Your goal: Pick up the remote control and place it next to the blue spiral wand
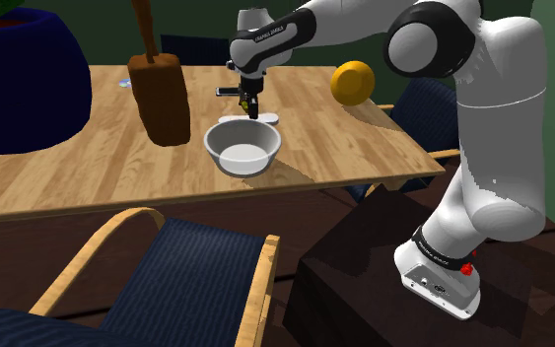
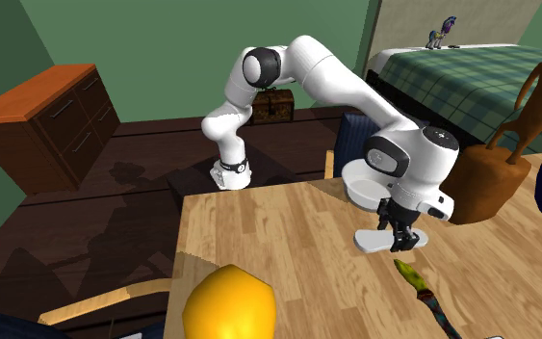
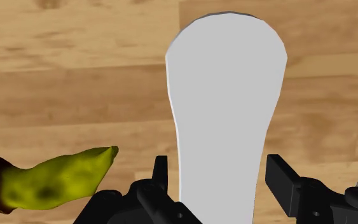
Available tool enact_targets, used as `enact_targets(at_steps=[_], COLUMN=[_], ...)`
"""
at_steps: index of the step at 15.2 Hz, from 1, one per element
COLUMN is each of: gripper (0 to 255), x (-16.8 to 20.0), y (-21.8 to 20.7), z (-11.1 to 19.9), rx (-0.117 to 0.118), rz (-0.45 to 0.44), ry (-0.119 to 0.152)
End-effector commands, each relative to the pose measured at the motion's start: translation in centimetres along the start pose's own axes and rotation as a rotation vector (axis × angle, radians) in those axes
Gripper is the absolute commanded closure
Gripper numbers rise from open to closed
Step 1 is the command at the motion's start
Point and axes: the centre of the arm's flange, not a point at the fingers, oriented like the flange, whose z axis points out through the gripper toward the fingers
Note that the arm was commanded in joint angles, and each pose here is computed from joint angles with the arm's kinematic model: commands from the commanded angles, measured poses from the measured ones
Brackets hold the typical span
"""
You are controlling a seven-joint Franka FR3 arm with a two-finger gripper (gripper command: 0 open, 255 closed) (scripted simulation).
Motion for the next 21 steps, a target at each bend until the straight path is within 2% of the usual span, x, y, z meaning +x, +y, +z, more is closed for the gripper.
enact_targets(at_steps=[1, 6, 7, 12, 16, 21], gripper=[255, 255, 0, 0, 0, 0], x=[0.0, 0.0, 0.0, 0.0, 0.0, 0.0], y=[0.0, 0.0, 0.0, 0.0, 0.0, 0.0], z=[0.1, 0.1, 0.1, 0.1, -4.9, -4.9], rx=[-0.001, -0.001, -0.001, -0.001, -0.001, -0.001], rz=[0.0, 0.0, 0.0, 0.0, 0.0, 0.0], ry=[0.001, 0.001, 0.001, 0.001, 0.001, 0.001])
